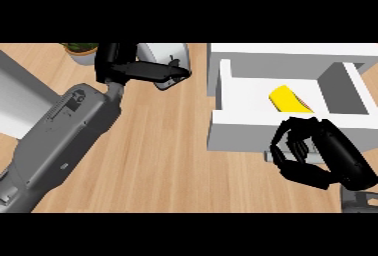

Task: Pick up the cup, place it into the drawer and close the drawer

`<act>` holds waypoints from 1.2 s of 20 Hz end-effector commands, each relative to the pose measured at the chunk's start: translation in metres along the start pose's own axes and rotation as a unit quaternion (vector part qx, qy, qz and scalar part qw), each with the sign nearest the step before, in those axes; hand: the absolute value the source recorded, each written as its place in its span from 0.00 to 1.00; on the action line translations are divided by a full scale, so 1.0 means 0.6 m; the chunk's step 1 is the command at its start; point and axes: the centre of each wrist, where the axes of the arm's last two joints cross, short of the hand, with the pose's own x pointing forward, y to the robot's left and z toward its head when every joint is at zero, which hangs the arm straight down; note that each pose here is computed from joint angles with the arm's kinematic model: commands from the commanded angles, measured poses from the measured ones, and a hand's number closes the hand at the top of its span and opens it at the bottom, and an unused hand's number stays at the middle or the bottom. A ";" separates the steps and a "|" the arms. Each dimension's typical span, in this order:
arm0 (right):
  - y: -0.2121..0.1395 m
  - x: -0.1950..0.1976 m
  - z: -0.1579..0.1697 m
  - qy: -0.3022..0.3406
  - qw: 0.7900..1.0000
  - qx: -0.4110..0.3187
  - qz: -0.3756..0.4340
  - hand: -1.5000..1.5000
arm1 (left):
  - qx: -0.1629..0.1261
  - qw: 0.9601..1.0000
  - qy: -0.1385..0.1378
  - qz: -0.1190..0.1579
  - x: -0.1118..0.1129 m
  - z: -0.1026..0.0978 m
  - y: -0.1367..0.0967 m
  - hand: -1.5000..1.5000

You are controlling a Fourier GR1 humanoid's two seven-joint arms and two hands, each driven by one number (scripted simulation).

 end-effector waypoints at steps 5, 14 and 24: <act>0.080 -0.061 -0.051 0.020 0.982 0.080 0.170 1.00 | 0.008 1.000 0.003 0.008 -0.011 0.047 0.075 0.00; 0.170 -0.137 -0.129 0.040 0.972 0.100 0.209 1.00 | 0.021 1.000 0.006 0.006 -0.003 0.110 0.163 0.00; 0.080 -0.209 -0.210 0.078 0.975 0.103 0.182 1.00 | 0.011 1.000 0.009 0.008 -0.010 0.153 0.188 0.00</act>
